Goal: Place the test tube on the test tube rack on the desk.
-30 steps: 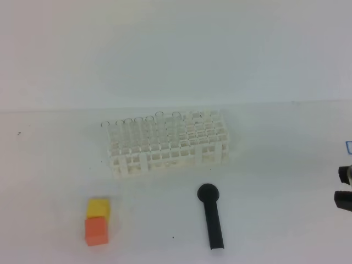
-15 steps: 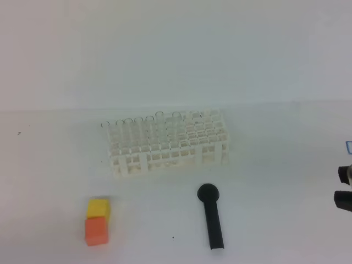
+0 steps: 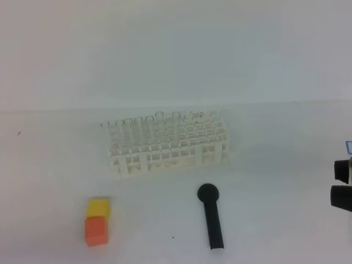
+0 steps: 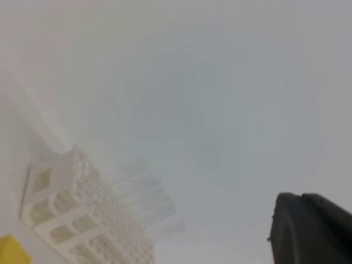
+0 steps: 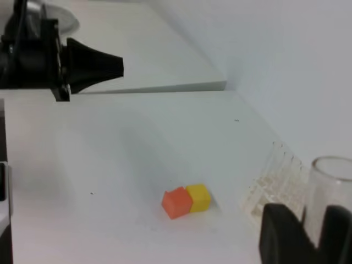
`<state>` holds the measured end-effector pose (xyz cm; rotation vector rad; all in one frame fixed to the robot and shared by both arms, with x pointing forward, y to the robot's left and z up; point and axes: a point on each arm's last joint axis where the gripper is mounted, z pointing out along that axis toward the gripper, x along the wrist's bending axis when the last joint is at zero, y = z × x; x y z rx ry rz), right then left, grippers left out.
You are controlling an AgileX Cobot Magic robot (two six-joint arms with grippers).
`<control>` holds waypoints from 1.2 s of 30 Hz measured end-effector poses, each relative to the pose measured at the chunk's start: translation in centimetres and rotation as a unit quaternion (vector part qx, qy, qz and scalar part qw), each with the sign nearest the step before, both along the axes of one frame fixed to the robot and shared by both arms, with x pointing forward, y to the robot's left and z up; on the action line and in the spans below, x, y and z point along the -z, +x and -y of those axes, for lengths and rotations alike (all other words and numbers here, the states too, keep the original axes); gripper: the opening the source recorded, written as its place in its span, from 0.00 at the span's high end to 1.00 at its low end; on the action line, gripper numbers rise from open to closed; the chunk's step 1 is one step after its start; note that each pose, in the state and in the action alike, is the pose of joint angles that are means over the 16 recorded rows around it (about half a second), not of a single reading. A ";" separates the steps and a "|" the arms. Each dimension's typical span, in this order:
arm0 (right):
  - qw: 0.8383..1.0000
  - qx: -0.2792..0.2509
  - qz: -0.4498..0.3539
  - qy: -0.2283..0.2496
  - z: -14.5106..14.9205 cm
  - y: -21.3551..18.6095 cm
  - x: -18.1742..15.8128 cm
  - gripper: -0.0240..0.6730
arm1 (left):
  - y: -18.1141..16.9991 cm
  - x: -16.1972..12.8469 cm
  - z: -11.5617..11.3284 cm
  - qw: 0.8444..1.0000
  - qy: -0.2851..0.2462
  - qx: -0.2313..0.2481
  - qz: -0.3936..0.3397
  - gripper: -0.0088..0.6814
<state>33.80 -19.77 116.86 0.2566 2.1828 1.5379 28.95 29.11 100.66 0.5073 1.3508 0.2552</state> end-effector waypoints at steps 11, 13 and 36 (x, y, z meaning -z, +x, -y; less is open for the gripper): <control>1.000 -0.002 -0.005 0.012 -0.1 -0.1 -0.1 0.79 | 0.4 3.0 0.0 0.996 -0.001 -0.003 -0.086 0.99; 1.000 -0.002 -0.005 0.012 -0.1 -0.1 -0.1 0.79 | 0.4 3.5 0.0 0.994 0.001 -0.004 -0.112 0.99; 1.000 -0.007 0.001 0.018 -0.1 -0.1 -0.3 0.79 | 0.2 5.0 -0.2 0.982 0.050 -0.014 -0.183 0.99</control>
